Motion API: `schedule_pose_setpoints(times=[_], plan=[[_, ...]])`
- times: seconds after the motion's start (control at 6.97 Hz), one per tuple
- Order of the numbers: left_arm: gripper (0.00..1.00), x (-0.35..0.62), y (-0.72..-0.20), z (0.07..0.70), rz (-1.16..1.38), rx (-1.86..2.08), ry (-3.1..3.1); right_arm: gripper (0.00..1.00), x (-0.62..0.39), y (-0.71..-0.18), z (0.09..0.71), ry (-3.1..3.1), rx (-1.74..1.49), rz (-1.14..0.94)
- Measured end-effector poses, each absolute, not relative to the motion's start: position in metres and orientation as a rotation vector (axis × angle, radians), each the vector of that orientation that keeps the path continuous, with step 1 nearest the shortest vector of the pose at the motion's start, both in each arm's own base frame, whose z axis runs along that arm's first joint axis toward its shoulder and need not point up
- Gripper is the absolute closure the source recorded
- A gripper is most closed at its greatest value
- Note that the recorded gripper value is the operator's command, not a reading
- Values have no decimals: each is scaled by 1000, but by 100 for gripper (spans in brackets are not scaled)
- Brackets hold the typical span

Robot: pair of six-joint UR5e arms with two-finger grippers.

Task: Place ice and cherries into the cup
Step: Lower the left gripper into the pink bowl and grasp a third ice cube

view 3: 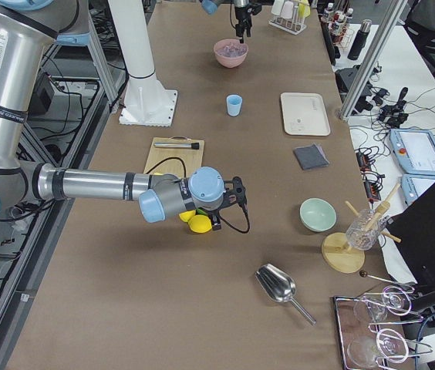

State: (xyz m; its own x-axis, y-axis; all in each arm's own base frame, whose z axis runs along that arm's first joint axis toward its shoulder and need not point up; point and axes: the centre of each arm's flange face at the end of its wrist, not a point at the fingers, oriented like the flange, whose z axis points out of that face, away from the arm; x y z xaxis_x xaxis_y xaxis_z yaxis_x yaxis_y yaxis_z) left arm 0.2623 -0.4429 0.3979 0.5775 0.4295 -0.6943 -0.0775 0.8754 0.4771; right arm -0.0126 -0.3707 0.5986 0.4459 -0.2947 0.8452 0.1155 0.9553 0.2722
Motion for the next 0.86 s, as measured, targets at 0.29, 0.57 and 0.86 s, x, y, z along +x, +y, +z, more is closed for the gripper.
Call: schedule_pose_setpoints(times=[0.29,0.57,0.86], plan=[[5,277,-423,417,332,452,884,0,-13,-371,598,-1081,185,-256],[8,297,-409,423,359,461,860,0,-13,-370,599,-1082,185,-256],[12,312,-400,427,377,467,842,0,-13,-370,599,-1082,184,-256]])
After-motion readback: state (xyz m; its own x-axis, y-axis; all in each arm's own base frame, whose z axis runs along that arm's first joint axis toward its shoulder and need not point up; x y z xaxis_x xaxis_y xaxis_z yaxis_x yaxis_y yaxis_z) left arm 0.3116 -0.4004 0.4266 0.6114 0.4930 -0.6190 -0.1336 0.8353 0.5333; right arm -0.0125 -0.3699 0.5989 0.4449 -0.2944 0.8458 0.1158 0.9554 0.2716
